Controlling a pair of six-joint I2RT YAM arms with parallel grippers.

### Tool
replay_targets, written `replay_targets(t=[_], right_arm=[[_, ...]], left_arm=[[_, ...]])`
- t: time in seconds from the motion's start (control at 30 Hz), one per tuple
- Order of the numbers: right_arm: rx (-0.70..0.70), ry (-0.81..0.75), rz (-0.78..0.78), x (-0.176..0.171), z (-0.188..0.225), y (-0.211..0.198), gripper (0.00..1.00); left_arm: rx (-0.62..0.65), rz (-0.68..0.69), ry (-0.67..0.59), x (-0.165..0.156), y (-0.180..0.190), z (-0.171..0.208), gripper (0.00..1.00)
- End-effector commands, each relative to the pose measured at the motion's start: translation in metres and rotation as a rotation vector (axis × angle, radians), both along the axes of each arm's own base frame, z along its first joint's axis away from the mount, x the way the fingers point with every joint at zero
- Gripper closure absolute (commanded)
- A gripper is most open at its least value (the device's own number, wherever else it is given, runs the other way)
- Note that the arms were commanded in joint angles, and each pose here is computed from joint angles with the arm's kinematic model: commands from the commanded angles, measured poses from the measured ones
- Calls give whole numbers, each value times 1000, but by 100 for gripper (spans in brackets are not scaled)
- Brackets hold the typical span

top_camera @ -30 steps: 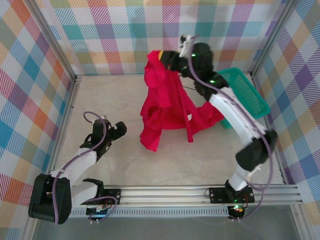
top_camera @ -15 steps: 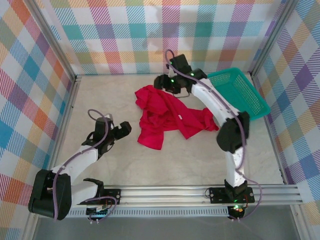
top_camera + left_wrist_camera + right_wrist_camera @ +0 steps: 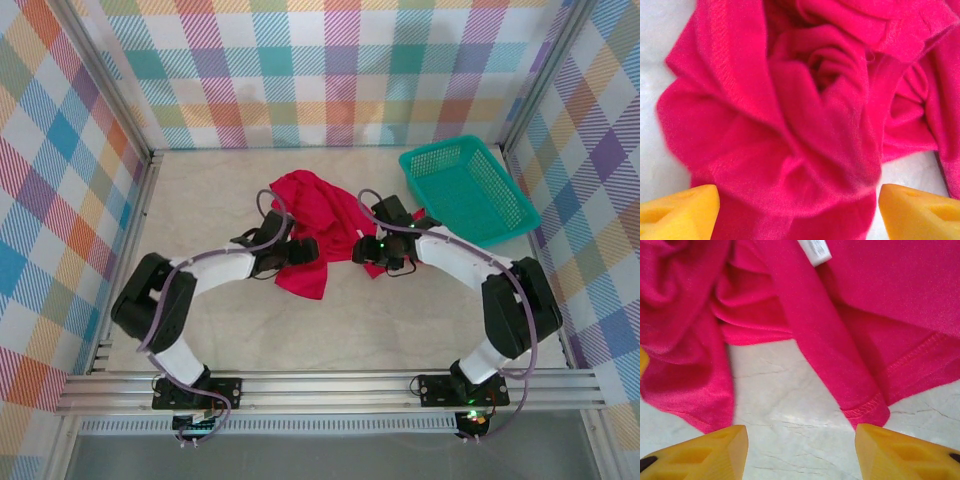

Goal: Fold the inside-out t-shirt

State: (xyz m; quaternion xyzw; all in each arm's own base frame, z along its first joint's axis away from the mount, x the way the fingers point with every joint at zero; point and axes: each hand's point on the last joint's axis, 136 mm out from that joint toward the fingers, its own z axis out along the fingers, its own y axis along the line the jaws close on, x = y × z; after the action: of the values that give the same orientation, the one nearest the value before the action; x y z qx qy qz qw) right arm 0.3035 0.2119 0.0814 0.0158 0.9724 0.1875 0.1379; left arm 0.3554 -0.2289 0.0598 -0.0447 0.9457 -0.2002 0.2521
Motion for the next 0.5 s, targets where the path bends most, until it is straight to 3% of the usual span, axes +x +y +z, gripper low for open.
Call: replay_targets(t=[0.0, 0.1, 0.2, 0.27, 0.33, 0.4, 0.47], right_arm=[[7, -44, -33, 19, -10, 2, 41], [-18, -27, -41, 25, -27, 1, 46], [-33, -19, -56, 32, -39, 0, 57], [-37, -14, -62, 36, -44, -1, 66], [-43, -13, -56, 39, -44, -1, 86], [-53, -23, -50, 39, -37, -2, 100], [-54, -50, -43, 39, -19, -4, 100]], left_arm=[[86, 30, 74, 4, 4, -16, 24], [154, 62, 89, 10, 12, -22, 33], [200, 90, 97, 8, 22, -21, 53], [228, 114, 86, 9, 30, -13, 65], [265, 135, 71, 10, 39, -2, 78], [302, 148, 57, 10, 49, 9, 88], [336, 163, 48, 8, 60, 22, 91]])
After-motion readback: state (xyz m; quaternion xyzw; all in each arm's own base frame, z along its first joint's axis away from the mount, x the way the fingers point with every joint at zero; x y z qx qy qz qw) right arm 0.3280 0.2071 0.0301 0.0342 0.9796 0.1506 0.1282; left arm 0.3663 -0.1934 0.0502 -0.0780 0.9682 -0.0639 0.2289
